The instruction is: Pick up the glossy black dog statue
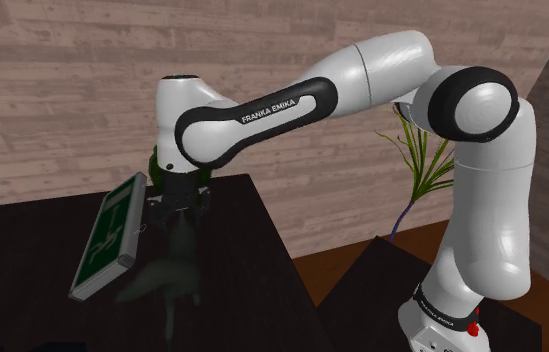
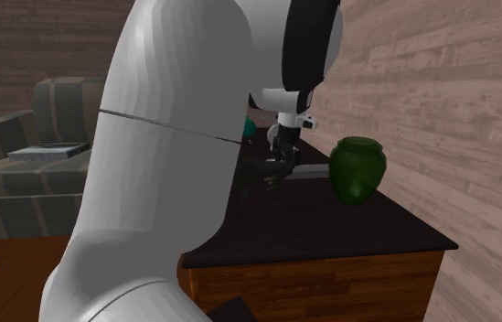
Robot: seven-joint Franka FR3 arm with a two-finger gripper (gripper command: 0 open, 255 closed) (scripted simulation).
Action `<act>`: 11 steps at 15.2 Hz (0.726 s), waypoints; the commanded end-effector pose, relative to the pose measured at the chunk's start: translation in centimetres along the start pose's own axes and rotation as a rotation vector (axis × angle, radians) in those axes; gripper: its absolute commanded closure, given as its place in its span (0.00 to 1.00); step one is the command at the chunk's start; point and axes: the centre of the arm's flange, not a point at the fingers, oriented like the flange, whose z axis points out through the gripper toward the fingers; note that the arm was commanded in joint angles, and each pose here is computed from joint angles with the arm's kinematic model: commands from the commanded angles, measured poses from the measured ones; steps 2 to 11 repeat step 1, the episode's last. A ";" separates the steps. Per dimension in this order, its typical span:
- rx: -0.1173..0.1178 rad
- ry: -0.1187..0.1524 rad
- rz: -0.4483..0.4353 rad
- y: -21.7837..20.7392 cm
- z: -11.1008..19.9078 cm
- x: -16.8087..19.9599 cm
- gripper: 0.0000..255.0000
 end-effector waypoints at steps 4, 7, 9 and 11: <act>0.000 0.000 0.000 0.0 -0.4 0.0 1.00; 0.000 0.000 0.000 0.0 -0.4 0.0 1.00; 0.000 0.000 0.000 0.0 -0.4 0.0 1.00; 0.000 0.000 0.000 0.0 -0.4 0.0 1.00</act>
